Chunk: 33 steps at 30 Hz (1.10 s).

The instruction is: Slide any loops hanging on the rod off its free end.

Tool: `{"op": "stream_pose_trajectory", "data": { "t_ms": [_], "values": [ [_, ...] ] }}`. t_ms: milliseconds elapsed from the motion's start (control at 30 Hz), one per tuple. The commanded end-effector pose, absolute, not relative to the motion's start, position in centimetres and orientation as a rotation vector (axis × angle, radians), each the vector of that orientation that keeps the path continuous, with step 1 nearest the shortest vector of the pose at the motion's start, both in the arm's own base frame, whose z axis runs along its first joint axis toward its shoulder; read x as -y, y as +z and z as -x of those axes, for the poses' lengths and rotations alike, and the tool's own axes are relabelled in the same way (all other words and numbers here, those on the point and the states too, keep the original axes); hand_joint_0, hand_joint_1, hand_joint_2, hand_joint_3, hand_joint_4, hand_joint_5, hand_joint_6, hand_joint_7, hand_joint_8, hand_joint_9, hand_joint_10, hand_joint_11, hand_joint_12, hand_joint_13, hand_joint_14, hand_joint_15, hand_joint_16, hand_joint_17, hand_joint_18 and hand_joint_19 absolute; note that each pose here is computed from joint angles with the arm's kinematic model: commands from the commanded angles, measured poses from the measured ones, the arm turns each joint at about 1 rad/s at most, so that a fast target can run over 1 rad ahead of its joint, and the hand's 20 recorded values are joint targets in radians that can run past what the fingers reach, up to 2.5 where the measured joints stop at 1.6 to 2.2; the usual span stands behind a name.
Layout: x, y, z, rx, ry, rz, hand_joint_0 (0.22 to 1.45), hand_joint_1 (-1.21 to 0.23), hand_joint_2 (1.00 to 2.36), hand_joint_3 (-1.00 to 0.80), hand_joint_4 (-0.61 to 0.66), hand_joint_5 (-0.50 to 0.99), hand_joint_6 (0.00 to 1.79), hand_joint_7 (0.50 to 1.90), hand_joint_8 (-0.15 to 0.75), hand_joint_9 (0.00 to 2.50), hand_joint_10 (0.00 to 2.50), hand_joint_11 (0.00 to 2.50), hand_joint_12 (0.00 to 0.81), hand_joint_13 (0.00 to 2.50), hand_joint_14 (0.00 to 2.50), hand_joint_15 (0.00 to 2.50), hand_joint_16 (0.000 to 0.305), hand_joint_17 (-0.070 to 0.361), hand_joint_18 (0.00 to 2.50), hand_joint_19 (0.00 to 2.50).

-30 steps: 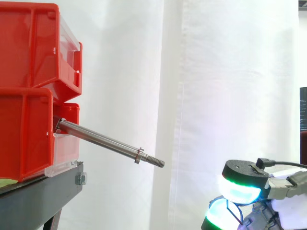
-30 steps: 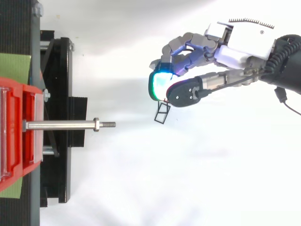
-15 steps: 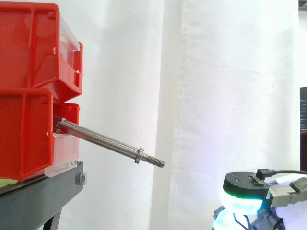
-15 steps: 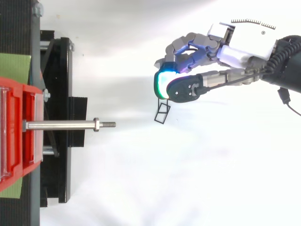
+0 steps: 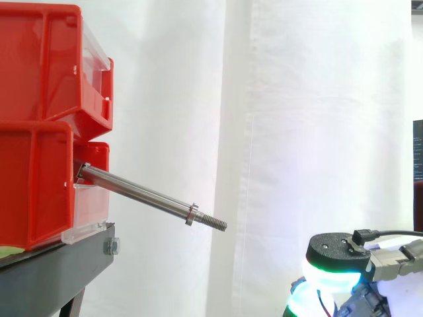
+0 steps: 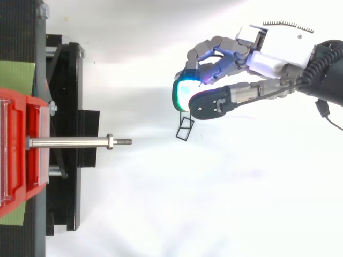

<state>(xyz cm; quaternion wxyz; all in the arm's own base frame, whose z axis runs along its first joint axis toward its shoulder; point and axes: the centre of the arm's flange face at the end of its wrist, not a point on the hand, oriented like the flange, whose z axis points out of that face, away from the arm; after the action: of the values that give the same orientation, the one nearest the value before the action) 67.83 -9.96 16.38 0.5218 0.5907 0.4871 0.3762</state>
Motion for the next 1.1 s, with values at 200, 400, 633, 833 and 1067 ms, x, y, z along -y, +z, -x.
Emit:
{"op": "stream_pose_trajectory", "data": {
  "t_ms": [200, 400, 633, 833, 1067],
  "values": [
    [9.9, 16.3, -67.9, -1.166, 0.904, -1.416, 0.63, -0.8, 1.01, -0.21, -0.01, -0.12, 0.9, 1.08, 0.296, 0.84, 0.0, 0.11, 0.337, 0.48, 0.0, 0.0, 0.047, 0.106, 0.51, 0.17],
    [9.9, 16.4, -67.8, -1.135, 0.936, -1.451, 0.64, -0.8, 1.01, -0.21, 0.01, -0.13, 0.91, 1.05, 0.291, 0.85, 0.0, 0.12, 0.326, 0.48, 0.0, 0.0, 0.044, 0.099, 0.49, 0.15],
    [9.9, 15.9, -67.1, -1.122, 0.965, -1.555, 0.63, -0.78, 1.02, -0.21, 0.06, -0.12, 0.91, 1.04, 0.297, 0.84, 0.0, 0.12, 0.29, 0.43, 0.0, 0.0, 0.045, 0.101, 0.5, 0.16],
    [9.8, 15.7, -66.7, -1.15, 0.936, -1.574, 0.63, -0.77, 1.02, -0.2, 0.09, -0.12, 0.91, 1.04, 0.328, 0.81, 0.0, 0.04, 0.231, 0.42, 0.0, 0.0, 0.043, 0.097, 0.55, 0.14],
    [9.9, 15.9, -67.1, -1.128, 0.957, -1.552, 0.64, -0.77, 1.02, -0.19, 0.1, -0.12, 0.91, 1.05, 0.363, 0.83, 0.0, 0.14, 0.268, 0.6, 0.0, 0.09, 0.04, 0.09, 0.7, 0.15]
  ]
}}
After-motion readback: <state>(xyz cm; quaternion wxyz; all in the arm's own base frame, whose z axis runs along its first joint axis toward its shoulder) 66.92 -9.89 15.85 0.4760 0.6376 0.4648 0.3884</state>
